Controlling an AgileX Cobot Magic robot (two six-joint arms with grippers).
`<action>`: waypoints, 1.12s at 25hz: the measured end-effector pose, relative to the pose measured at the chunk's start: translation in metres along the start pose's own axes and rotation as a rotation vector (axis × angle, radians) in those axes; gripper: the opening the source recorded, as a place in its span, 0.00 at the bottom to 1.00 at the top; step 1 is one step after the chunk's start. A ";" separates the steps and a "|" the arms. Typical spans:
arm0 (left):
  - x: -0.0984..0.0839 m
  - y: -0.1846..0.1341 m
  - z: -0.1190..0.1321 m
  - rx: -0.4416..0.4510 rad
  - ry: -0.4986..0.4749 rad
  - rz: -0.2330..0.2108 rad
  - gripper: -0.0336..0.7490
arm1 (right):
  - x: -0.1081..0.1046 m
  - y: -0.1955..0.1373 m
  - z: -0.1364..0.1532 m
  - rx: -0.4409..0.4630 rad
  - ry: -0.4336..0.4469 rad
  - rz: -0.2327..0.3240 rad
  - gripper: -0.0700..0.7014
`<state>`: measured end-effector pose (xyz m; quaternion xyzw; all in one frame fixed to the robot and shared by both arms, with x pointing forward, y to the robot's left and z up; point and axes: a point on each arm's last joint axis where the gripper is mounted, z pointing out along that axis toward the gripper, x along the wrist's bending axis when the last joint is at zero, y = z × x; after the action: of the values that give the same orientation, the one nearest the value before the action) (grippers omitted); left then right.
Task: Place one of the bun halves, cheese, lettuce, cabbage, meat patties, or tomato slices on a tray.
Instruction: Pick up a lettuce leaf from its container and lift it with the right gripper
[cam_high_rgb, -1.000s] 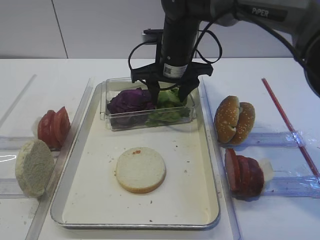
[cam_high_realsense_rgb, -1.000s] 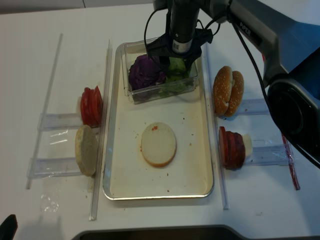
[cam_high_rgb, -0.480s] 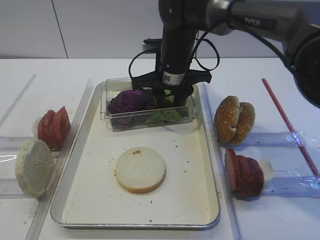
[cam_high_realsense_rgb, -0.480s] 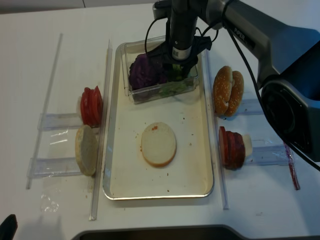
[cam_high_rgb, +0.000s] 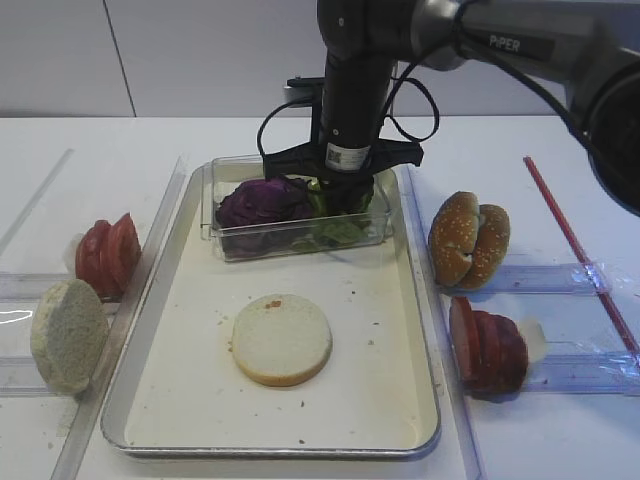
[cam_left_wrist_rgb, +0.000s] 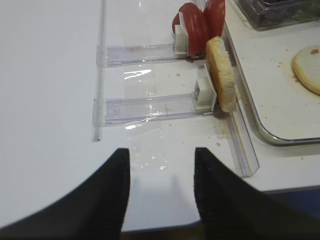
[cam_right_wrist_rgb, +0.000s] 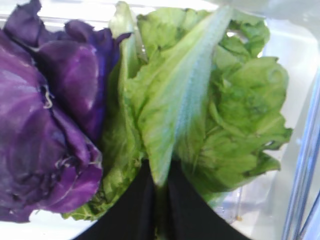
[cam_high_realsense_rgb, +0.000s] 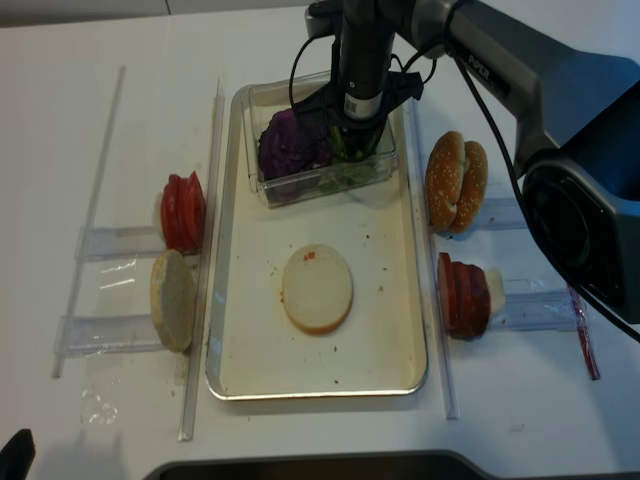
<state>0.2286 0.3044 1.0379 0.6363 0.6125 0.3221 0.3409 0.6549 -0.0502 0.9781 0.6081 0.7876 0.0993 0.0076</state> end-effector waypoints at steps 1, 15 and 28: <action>0.000 0.000 0.000 0.000 0.000 0.000 0.42 | 0.000 0.000 0.000 0.000 -0.001 -0.001 0.16; 0.000 0.000 0.000 0.000 0.000 0.000 0.42 | -0.001 0.005 -0.008 -0.033 -0.021 -0.001 0.16; 0.000 0.000 0.000 0.000 0.000 0.000 0.42 | 0.001 0.007 -0.028 -0.080 -0.002 0.008 0.16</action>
<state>0.2286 0.3044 1.0379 0.6363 0.6125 0.3221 0.3409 0.6575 -0.0512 1.0067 0.6106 0.7805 0.1301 0.0320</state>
